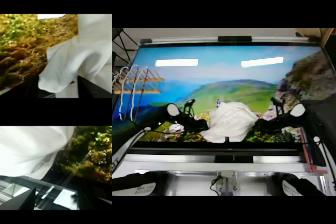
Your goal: Fold the shirts.
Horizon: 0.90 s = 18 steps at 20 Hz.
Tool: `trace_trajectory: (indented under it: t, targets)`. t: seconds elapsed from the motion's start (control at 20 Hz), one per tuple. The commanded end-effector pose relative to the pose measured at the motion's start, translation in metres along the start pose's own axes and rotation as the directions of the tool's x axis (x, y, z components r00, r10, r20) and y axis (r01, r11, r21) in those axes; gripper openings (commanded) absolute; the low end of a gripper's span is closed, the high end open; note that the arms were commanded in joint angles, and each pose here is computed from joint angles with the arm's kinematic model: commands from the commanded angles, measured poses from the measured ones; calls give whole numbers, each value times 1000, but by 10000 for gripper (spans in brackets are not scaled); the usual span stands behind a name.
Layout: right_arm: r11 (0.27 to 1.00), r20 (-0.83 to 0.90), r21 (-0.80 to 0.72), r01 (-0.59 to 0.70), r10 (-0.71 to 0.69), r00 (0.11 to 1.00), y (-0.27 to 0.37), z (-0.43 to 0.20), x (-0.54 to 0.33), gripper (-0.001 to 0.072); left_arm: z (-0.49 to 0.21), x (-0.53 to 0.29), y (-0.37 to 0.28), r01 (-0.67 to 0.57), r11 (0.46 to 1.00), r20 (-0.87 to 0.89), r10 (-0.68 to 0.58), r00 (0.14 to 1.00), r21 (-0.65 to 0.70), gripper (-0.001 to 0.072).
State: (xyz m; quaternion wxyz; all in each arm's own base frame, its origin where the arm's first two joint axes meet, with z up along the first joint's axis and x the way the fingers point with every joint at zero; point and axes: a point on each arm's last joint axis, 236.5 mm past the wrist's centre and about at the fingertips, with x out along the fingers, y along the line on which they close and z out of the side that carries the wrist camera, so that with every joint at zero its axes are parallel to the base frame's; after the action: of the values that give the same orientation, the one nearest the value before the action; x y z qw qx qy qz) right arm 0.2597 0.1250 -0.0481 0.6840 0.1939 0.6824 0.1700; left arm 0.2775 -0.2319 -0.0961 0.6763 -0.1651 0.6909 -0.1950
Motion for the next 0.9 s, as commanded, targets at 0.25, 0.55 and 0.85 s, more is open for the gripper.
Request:
trace_trajectory:
  t: [0.25,0.55,0.85]
  targets:
    - [1000,265,-12,2,1,964,6,67,-17,632,21,7,-4,14,999,89,-18,996,49,32]
    - [997,195,72,4,-18,981,-14,69,15,578,24,0,-9,18,997,109,-26,994,71,31]
    - [997,222,37,-73,63,973,11,76,3,72,48,-50,-31,19,985,241,-61,969,172,29]
